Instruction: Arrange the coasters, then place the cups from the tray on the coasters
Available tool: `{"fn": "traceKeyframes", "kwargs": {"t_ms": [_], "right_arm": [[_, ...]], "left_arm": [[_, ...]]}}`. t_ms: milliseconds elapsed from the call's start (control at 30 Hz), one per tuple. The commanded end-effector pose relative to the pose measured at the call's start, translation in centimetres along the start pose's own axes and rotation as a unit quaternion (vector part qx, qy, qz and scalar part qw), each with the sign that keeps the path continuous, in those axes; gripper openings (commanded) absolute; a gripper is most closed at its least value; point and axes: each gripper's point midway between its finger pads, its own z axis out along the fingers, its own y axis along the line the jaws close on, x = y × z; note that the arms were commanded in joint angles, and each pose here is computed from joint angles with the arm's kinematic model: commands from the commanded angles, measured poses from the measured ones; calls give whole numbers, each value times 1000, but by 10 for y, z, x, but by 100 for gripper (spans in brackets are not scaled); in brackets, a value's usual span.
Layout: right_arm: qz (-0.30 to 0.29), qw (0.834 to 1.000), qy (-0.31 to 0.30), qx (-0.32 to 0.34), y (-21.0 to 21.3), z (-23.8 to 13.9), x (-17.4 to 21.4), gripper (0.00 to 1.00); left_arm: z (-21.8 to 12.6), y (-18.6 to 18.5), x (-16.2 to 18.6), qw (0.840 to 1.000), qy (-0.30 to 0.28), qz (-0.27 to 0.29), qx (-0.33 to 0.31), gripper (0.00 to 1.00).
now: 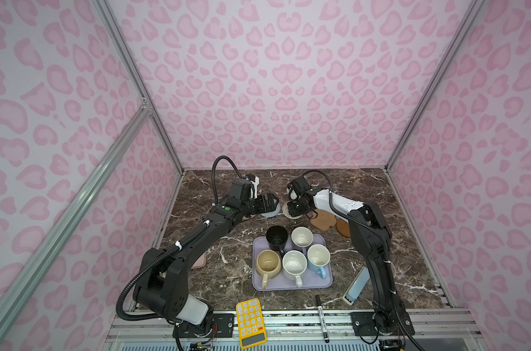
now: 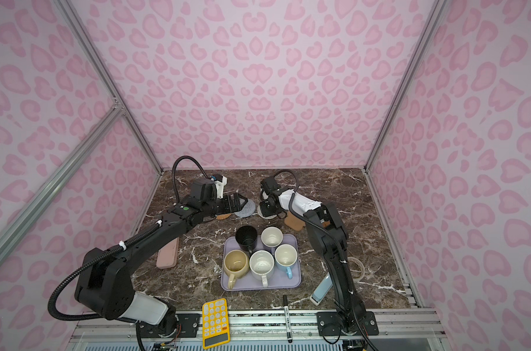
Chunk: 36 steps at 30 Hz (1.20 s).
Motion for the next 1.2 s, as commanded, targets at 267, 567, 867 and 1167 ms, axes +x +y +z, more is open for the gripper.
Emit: {"fn": "traceKeyframes", "kwargs": {"t_ms": [267,567,867,1167], "right_arm": [[-18,998,-57,1,6,-69,-40,55],[34,993,-109,1,-4,-129,8,98],[86,985,-146,45,-33,-162,63,99],[191,974,-119,31,-77,-125,94,90]], "left_arm": [[-21,-16,-17,998,-55,-2,17,97],[-67,-49,-7,994,-81,-8,70,97],[-84,-59,14,993,-86,-22,72,97],[-82,-66,6,992,-100,-11,72,97]]}}
